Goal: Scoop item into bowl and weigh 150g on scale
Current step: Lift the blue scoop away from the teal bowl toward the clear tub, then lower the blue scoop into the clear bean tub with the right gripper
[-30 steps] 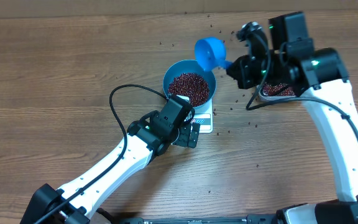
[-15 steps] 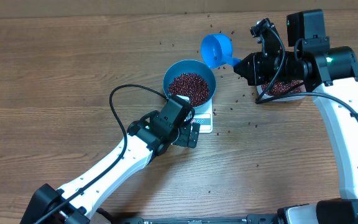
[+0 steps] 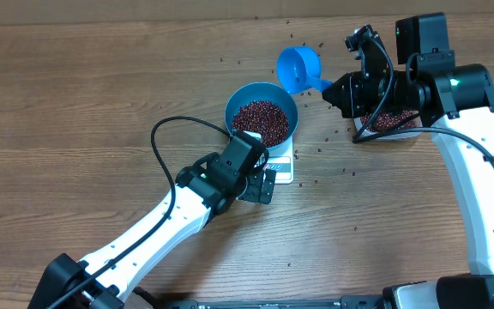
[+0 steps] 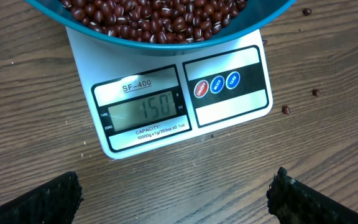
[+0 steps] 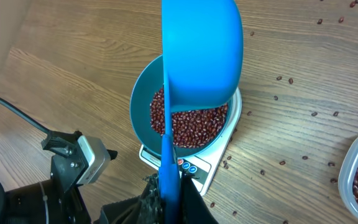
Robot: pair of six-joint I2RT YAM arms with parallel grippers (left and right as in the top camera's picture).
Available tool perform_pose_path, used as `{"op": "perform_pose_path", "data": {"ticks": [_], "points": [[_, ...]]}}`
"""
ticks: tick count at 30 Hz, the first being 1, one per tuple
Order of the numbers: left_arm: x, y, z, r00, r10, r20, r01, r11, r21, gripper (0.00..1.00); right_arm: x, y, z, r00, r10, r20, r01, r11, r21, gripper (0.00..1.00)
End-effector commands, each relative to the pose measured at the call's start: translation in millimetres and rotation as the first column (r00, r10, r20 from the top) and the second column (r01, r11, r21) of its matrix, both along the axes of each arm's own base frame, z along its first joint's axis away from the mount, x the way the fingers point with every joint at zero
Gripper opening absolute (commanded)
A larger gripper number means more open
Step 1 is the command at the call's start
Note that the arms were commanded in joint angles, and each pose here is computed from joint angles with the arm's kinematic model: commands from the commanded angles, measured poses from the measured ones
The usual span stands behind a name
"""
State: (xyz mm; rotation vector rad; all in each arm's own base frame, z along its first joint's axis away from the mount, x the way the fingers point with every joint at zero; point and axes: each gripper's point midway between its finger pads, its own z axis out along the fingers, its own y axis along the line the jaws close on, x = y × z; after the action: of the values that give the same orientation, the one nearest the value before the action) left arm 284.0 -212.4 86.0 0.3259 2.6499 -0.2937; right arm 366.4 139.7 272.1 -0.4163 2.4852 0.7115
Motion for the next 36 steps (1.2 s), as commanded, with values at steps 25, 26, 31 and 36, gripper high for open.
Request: {"op": "perform_pose_path", "data": {"ticks": [25,26,31,36], "points": [[0.2,1.3,-1.3,1.0,-0.014,0.009,0.014,1.0,0.015,1.0,-21.9,-195.6,-23.9,0.819,-0.546,-0.174,0.528,0.837,-0.142,0.04],[0.2,1.3,-1.3,1.0,-0.014,0.009,0.014,1.0,0.015,0.99,-21.6,-197.3,-28.4,0.816,-0.55,-0.176,0.53,0.834,-0.151,0.04],[0.2,1.3,-1.3,1.0,-0.014,0.009,0.014,1.0,0.015,1.0,-19.4,-198.1,-51.9,0.813,-0.549,-0.195,0.527,0.835,-0.156,0.04],[0.2,1.3,-1.3,1.0,-0.014,0.009,0.014,1.0,0.015,0.99,-17.4,-198.3,-68.2,0.812,-0.547,-0.202,0.525,0.837,-0.155,0.07]]}}
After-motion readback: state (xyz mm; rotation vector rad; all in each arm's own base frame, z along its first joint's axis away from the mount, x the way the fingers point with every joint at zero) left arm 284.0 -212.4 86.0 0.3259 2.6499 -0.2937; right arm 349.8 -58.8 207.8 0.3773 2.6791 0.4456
